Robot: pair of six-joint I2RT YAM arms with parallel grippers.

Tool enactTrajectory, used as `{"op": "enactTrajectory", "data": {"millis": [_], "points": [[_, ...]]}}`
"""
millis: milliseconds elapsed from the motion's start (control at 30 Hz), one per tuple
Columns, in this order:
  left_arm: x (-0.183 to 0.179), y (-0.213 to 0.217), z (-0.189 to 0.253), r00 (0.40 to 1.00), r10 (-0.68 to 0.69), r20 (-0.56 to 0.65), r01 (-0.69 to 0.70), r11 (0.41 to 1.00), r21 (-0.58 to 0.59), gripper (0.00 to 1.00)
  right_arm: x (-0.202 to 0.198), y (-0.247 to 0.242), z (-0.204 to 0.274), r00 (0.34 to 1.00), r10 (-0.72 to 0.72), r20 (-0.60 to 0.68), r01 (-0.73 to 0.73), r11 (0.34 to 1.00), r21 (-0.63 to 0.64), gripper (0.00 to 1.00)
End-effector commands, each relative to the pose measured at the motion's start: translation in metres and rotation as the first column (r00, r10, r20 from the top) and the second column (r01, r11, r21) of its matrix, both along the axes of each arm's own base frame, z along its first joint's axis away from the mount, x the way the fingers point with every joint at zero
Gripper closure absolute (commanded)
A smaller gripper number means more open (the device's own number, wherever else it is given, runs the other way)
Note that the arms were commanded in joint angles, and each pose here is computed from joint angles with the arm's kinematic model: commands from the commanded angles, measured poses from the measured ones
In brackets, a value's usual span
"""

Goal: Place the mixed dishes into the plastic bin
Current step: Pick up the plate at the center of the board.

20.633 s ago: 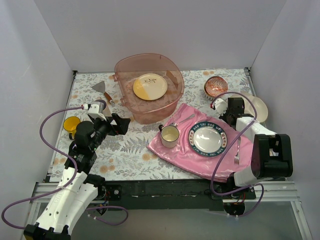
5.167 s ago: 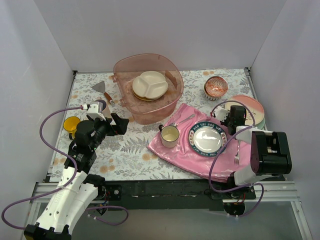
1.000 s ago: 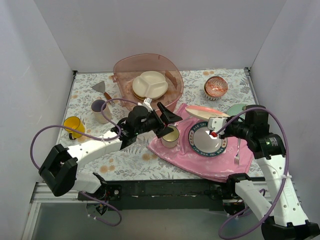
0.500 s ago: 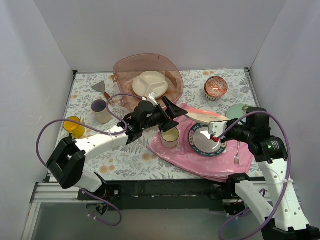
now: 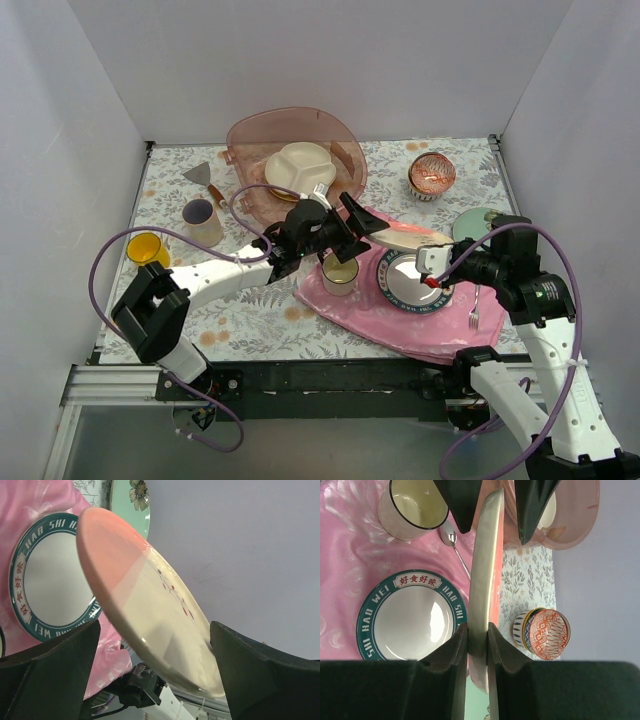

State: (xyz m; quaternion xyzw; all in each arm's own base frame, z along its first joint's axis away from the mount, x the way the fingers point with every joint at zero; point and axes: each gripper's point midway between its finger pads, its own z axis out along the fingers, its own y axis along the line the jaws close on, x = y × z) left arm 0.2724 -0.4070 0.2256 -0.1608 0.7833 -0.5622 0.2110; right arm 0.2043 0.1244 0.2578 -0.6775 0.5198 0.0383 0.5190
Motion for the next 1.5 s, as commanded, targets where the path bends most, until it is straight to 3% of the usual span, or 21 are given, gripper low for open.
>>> {"op": "enactTrajectory", "data": {"millis": [0, 133, 233, 400, 700, 933, 1333, 1367, 1467], "points": [[0.011, -0.012, 0.049, 0.91, 0.081, -0.407, -0.213, 0.933, -0.29, 0.13, 0.002, 0.013, 0.047, 0.976, 0.077, 0.203, -0.087, 0.995, 0.043, 0.99], [0.012, -0.017, 0.055, 0.918, 0.072, -0.39, -0.201, 0.932, -0.301, 0.22, -0.001, 0.014, 0.043, 0.977, 0.084, 0.198, -0.094, 0.995, 0.045, 0.99], [0.012, -0.018, 0.057, 0.923, 0.07, -0.377, -0.197, 0.931, -0.308, 0.34, -0.004, 0.014, 0.039, 0.977, 0.091, 0.193, -0.101, 0.994, 0.04, 0.99], [0.01, -0.016, 0.067, 0.936, 0.065, -0.346, -0.186, 0.925, -0.331, 0.61, -0.014, 0.015, 0.029, 0.976, 0.125, 0.18, -0.13, 0.991, 0.021, 0.99], [0.005, -0.016, 0.085, 0.964, 0.035, -0.263, -0.132, 0.923, -0.361, 0.99, -0.036, 0.017, 0.004, 0.968, 0.204, 0.143, -0.204, 0.979, -0.013, 0.99], [-0.004, -0.011, 0.107, 0.986, -0.003, -0.164, -0.069, 0.9, -0.43, 1.0, -0.039, 0.016, -0.005, 0.972, 0.196, 0.133, -0.197, 0.98, 0.0, 0.86], [-0.008, 0.029, 0.112, 0.995, 0.092, -0.037, -0.098, 0.881, -0.463, 1.0, -0.048, 0.021, 0.009, 0.986, 0.151, 0.071, -0.159, 0.98, 0.123, 0.31], [-0.006, 0.035, 0.114, 0.995, 0.1, -0.024, -0.099, 0.878, -0.468, 1.0, -0.05, 0.022, 0.011, 0.986, 0.155, 0.063, -0.162, 0.977, 0.135, 0.22], [-0.005, 0.047, 0.115, 0.994, 0.108, 0.011, -0.089, 0.871, -0.484, 1.0, -0.054, 0.024, 0.018, 0.988, 0.149, 0.035, -0.152, 0.973, 0.173, 0.11]]}}
